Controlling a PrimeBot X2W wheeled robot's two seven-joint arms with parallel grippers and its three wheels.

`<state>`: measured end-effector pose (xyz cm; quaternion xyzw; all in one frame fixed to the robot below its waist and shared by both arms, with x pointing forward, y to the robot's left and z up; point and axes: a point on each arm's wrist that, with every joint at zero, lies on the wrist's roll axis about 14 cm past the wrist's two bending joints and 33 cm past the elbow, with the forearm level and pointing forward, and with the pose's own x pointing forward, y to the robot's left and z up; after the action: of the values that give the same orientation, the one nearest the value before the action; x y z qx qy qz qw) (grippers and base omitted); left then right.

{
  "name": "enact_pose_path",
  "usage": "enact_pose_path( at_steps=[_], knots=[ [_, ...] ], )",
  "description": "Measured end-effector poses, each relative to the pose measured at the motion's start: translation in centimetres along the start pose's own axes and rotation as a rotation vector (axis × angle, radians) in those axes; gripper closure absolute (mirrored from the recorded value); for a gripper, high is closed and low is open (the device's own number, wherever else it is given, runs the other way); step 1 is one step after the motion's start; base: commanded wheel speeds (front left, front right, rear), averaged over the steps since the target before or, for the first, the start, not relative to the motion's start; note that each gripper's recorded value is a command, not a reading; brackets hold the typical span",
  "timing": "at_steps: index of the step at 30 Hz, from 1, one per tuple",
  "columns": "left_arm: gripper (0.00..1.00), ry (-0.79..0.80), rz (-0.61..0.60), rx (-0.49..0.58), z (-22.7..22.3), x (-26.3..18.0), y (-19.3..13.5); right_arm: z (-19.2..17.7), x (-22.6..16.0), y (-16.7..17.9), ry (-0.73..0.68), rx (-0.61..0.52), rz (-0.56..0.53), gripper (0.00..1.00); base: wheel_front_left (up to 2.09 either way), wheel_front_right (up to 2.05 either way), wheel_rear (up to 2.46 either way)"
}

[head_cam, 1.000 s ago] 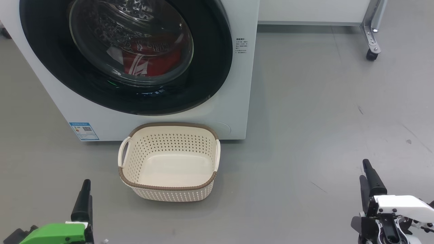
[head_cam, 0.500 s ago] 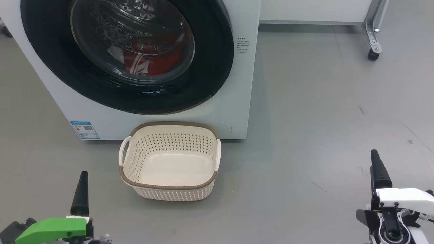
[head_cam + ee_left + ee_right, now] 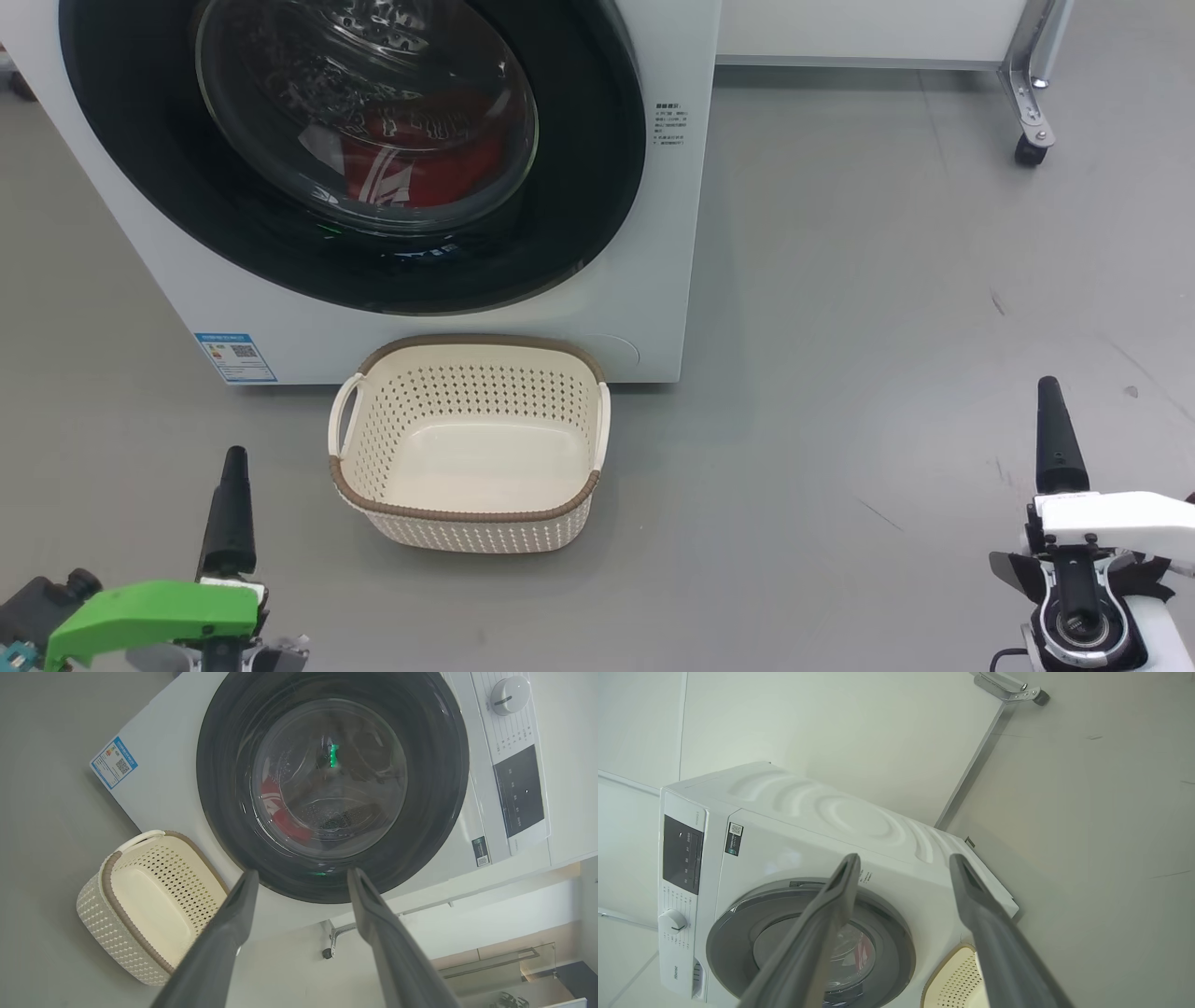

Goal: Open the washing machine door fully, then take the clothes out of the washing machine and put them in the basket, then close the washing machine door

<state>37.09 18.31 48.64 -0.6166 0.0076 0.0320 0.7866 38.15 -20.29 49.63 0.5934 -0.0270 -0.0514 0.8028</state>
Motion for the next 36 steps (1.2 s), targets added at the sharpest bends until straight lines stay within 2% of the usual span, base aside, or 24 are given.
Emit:
enact_pose_path(
  at_steps=[9, 13, 19, 22, 27, 36],
  knots=[
    [0.00, -0.001, -0.036, 0.128, -0.2, 0.0, -0.8, -0.1, 0.6, 2.1, -0.007, -0.144, 0.073, 0.00, 0.00, 0.00, 0.00],
    [0.00, -0.007, -0.059, 0.242, 0.3, 0.1, -1.2, -0.5, 0.8, 2.6, -0.004, -0.202, 0.091, 0.00, 0.00, 0.00, 0.00],
    [0.00, -0.010, -0.090, 0.352, 0.2, 0.2, -1.9, -0.9, 1.0, 2.9, -0.002, -0.294, 0.102, 0.00, 0.00, 0.00, 0.00],
    [0.00, -0.005, -0.106, 0.441, -0.1, 0.2, -2.3, -1.4, 1.2, 3.6, 0.003, -0.406, 0.129, 0.00, 0.00, 0.00, 0.00],
    [0.00, -0.001, -0.151, 0.559, -0.6, 0.5, -3.2, -2.0, 1.2, 3.8, 0.009, -0.514, 0.146, 0.00, 0.00, 0.00, 0.00],
    [0.00, 0.010, -0.182, 0.747, -1.6, 0.6, -3.5, -2.5, 1.6, 4.5, -0.005, -0.659, 0.178, 0.00, 0.00, 0.00, 0.00]
  ],
)
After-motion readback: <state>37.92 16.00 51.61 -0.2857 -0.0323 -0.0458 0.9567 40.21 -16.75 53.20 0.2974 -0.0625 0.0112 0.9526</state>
